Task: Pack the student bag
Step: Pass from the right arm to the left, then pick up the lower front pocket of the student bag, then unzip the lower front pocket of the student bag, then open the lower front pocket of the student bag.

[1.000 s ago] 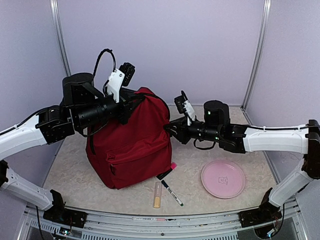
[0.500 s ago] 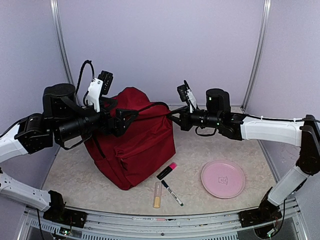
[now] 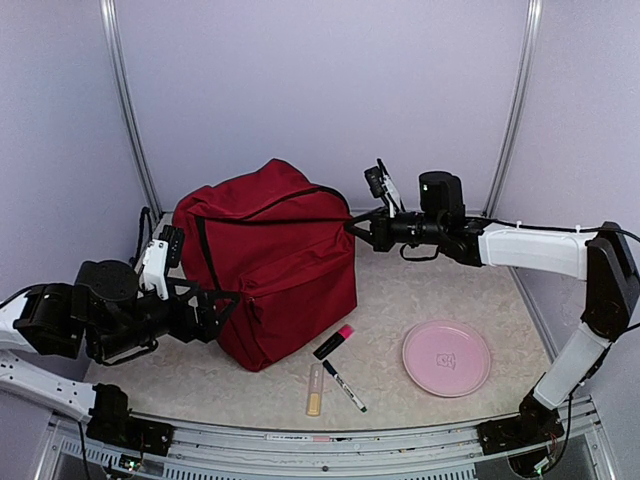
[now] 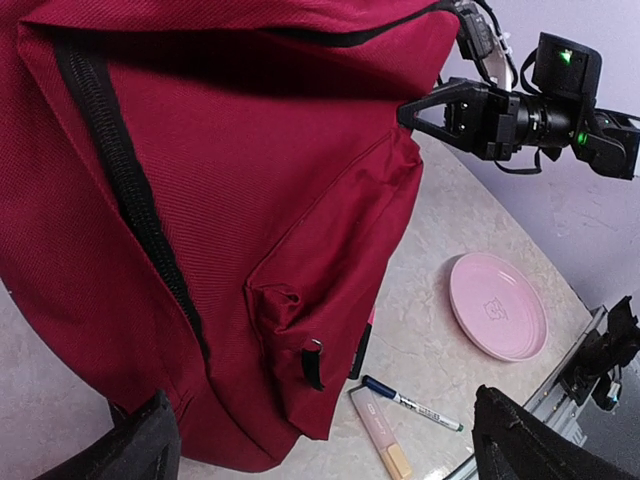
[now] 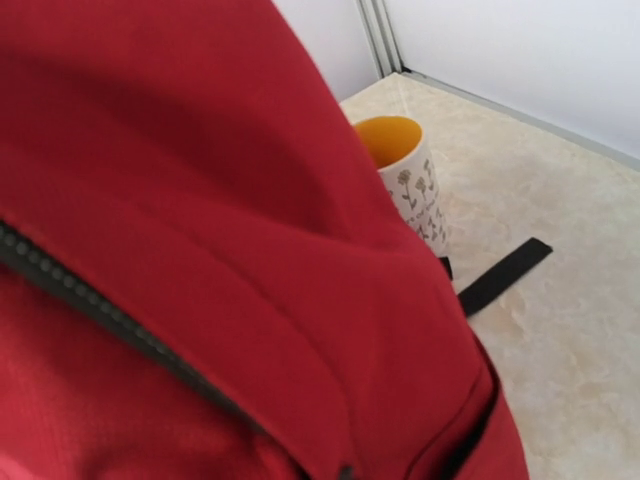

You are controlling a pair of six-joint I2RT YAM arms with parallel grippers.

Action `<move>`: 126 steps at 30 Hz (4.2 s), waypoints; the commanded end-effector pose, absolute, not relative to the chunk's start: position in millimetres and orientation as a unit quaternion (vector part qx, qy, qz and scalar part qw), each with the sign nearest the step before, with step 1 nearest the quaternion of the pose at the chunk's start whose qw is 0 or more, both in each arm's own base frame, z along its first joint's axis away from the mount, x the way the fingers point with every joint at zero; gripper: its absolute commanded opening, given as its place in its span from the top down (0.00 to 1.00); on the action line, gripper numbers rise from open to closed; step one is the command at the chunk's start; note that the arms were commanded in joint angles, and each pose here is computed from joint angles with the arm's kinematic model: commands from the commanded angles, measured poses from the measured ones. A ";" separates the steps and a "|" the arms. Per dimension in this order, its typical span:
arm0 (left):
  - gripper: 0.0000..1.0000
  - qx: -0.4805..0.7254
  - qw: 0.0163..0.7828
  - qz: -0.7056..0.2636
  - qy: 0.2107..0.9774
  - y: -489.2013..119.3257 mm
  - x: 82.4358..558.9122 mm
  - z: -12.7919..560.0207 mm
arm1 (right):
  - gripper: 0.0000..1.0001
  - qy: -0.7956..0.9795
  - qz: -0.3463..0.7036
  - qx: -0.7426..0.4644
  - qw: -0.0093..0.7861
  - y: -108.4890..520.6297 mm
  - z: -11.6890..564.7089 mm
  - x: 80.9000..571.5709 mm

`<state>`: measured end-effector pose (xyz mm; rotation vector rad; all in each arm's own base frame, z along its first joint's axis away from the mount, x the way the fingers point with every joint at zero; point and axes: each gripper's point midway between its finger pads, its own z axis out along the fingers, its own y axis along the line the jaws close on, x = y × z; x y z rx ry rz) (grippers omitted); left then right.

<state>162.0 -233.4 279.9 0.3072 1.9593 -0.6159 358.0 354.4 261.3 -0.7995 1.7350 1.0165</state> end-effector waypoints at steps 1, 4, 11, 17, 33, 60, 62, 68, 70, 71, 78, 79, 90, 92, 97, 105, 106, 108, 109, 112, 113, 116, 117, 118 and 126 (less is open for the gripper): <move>0.01 0.090 0.529 -0.225 0.813 -220.5 170.3 255.4 | 1.00 0.653 0.417 -0.353 0.525 353.4 305.4 358.8; 0.01 0.048 0.571 -0.201 0.794 -204.0 187.8 252.3 | 1.00 0.636 0.427 -0.387 0.513 357.5 304.2 347.4; 0.01 0.046 0.585 -0.293 0.755 -193.5 235.1 249.9 | 1.00 0.625 0.439 -0.405 0.502 358.1 295.2 335.6; 0.05 0.155 0.511 -0.381 0.755 -248.6 220.3 221.4 | 1.00 0.632 0.436 -0.398 0.502 358.1 296.3 342.5; 1.00 0.165 0.566 -0.398 0.703 -280.0 177.2 247.2 | 0.50 0.734 0.315 -0.303 0.520 322.2 315.9 400.1; 1.00 0.160 0.580 -0.374 0.705 -292.4 174.8 256.7 | 0.50 0.628 0.410 -0.463 0.473 467.2 214.2 159.8; 1.00 0.169 0.584 -0.367 0.704 -293.3 175.0 256.9 | 0.60 0.628 0.405 -0.463 0.476 472.4 214.3 163.6; 1.00 0.179 0.584 -0.363 0.704 -295.4 174.1 257.0 | 0.88 0.636 0.399 -0.451 0.482 474.7 215.9 171.6; 1.00 0.179 0.585 -0.362 0.703 -294.0 173.7 257.6 | 1.00 0.645 0.392 -0.444 0.483 469.7 213.9 176.9; 1.00 0.181 0.585 -0.363 0.703 -293.2 173.0 257.9 | 1.00 0.648 0.389 -0.441 0.483 465.7 213.3 179.6; 1.00 0.197 0.589 -0.352 0.700 -287.3 170.1 262.9 | 1.00 0.695 0.326 -0.405 0.497 407.3 208.3 232.9; 1.00 0.205 0.589 -0.355 0.697 -287.1 167.6 264.9 | 1.00 0.705 0.314 -0.395 0.499 394.7 206.6 247.6; 1.00 0.252 0.592 -0.352 0.680 -270.9 151.9 275.6 | 1.00 0.782 0.214 -0.309 0.498 277.2 191.2 396.5; 1.00 0.245 0.600 -0.340 0.682 -264.7 155.0 277.3 | 1.00 0.772 0.238 -0.331 0.487 288.8 192.8 389.2; 1.00 0.254 0.609 -0.312 0.684 -266.5 160.8 276.4 | 0.78 0.731 0.294 -0.396 0.471 318.7 198.6 345.3; 1.00 0.266 0.619 -0.281 0.684 -271.5 167.8 278.6 | 0.42 0.606 0.302 -0.502 0.539 328.5 242.7 250.8; 1.00 0.266 0.620 -0.279 0.684 -271.1 168.0 279.4 | 0.42 0.583 0.291 -0.527 0.546 332.5 242.7 237.8; 1.00 0.267 0.621 -0.276 0.683 -270.1 168.6 279.9 | 0.40 0.527 0.252 -0.591 0.556 344.4 234.4 215.1; 1.00 0.267 0.622 -0.275 0.683 -269.8 168.8 280.1 | 0.39 0.500 0.239 -0.623 0.552 351.6 227.2 203.5; 1.00 0.267 0.620 -0.275 0.684 -270.4 168.9 281.1 | 0.39 0.458 0.204 -0.681 0.534 368.1 208.8 194.3; 1.00 0.267 0.619 -0.275 0.686 -271.0 168.9 280.6 | 0.41 0.453 0.194 -0.689 0.532 374.4 212.6 199.8; 1.00 0.269 0.614 -0.276 0.688 -272.7 168.5 280.5 | 0.43 0.452 0.175 -0.716 0.502 386.7 207.7 211.2; 1.00 0.270 0.614 -0.277 0.688 -273.1 168.2 281.0 | 0.42 0.448 0.168 -0.724 0.497 390.1 207.8 214.3; 1.00 0.271 0.615 -0.278 0.687 -273.6 168.1 281.9 | 0.41 0.443 0.157 -0.731 0.495 392.4 206.6 218.2; 1.00 0.285 0.613 -0.271 0.685 -279.8 168.2 279.1 | 0.38 0.421 0.126 -0.754 0.488 410.0 203.5 236.3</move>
